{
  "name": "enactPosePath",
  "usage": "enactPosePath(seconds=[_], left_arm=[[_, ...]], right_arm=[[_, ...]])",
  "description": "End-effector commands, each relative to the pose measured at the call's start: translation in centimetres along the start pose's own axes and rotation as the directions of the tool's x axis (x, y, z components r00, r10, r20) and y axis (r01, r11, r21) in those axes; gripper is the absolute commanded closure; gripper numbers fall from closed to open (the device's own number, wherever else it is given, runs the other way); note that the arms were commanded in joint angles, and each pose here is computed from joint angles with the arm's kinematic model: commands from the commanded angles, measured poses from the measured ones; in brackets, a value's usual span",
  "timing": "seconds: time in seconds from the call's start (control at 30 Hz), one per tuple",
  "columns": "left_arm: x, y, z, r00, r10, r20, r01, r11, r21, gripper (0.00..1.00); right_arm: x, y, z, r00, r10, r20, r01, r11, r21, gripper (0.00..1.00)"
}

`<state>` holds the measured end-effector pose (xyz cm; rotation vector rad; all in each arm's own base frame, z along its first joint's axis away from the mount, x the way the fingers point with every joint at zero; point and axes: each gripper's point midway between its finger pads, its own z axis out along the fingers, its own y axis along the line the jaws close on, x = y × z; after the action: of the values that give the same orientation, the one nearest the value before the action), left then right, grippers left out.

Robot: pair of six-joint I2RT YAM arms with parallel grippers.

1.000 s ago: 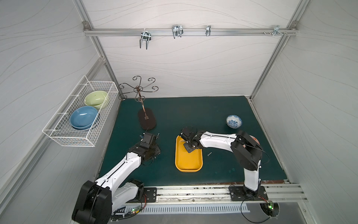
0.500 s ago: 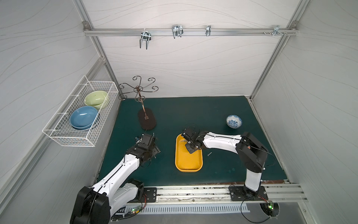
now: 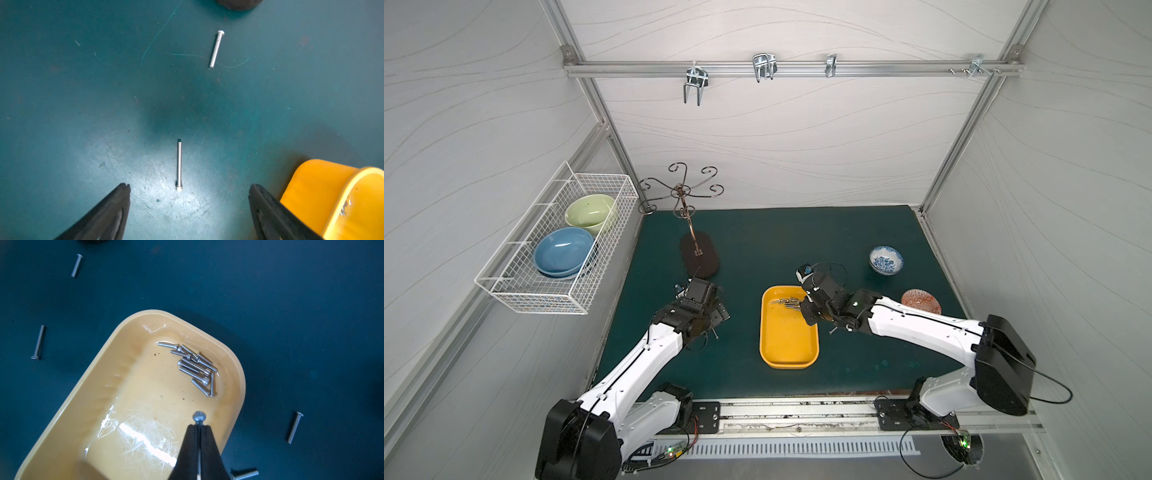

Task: Take out the screws from the storage box
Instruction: Pick up the screw from the storage box, then place the screw at the center of the board.

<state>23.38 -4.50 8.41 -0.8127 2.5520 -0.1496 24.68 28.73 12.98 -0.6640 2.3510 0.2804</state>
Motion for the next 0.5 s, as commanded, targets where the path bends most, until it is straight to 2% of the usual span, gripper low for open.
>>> enactPosePath(seconds=[0.0,0.2,0.47], left_arm=[[-0.2,-1.9,-0.4,0.999,0.053,-0.011,-0.052,0.995,0.09,0.08],[-0.2,-3.3,-2.1,0.996,0.09,0.013,-0.091,0.974,0.206,0.09],[-0.1,-5.8,-5.8,0.982,0.188,0.007,-0.179,0.926,0.332,0.11]], right_arm=[[0.1,-2.4,-0.5,0.996,0.08,0.049,-0.083,0.995,0.053,1.0],[2.1,-6.6,-1.1,0.975,0.206,0.08,-0.213,0.973,0.088,1.0],[5.7,-10.2,1.2,0.957,0.285,0.06,-0.29,0.945,0.152,1.0]])
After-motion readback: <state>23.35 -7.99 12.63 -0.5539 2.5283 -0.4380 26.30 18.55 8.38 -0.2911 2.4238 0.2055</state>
